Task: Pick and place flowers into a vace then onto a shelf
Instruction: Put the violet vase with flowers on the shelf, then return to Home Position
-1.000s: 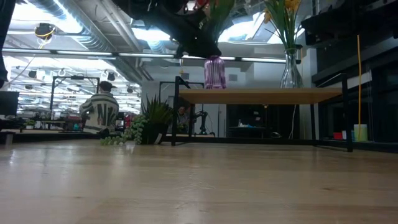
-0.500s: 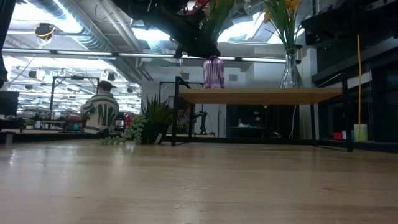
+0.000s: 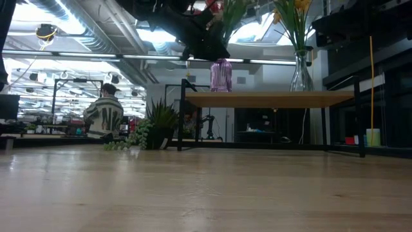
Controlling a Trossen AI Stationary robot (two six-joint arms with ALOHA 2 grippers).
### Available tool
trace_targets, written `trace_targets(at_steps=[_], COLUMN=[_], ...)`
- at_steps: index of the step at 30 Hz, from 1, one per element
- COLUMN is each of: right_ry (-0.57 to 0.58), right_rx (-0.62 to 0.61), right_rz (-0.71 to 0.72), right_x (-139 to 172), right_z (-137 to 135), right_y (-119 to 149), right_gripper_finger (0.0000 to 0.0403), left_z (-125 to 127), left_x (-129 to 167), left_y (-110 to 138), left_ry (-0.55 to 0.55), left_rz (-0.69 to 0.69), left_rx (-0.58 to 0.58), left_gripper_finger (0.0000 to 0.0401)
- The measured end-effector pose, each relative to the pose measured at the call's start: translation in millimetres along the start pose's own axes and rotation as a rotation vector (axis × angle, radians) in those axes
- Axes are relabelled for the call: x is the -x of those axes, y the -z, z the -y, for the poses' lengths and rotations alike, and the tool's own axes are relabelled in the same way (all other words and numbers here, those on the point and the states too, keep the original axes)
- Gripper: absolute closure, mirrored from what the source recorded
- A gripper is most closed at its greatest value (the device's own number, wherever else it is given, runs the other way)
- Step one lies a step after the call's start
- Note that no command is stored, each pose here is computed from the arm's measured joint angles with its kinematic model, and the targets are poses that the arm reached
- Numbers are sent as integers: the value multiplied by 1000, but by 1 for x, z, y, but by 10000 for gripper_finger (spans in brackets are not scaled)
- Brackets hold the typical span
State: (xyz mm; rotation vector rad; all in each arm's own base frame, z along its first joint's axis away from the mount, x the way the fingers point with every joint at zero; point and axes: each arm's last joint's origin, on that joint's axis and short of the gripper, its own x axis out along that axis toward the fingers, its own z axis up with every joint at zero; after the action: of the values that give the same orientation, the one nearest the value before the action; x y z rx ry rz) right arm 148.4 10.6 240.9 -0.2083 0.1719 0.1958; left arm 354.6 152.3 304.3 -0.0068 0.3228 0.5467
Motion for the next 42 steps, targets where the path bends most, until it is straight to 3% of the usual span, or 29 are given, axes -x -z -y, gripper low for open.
trace_targets(at_steps=[18,27,31,37,42], right_ry=[-1,-2,-2,-1,0], right_rx=[0,-1,0,-18,-85], right_rz=[-4,-7,-7,-5,-5], right_x=[0,0,0,0,0], right_z=[0,0,0,0,0], right_y=[0,0,0,0,0], right_gripper_finger=[386,386,386,386,386], left_z=[1,-5,-3,16,30], left_x=[4,40,56,81,113], left_y=[1,-18,-18,-28,-27], left_ry=[3,-19,-2,42,185], left_rz=[-35,-35,-108,-70,-4], left_rx=[-64,-82,-126,-218,-266], left_gripper_finger=[186,186,186,238,305])
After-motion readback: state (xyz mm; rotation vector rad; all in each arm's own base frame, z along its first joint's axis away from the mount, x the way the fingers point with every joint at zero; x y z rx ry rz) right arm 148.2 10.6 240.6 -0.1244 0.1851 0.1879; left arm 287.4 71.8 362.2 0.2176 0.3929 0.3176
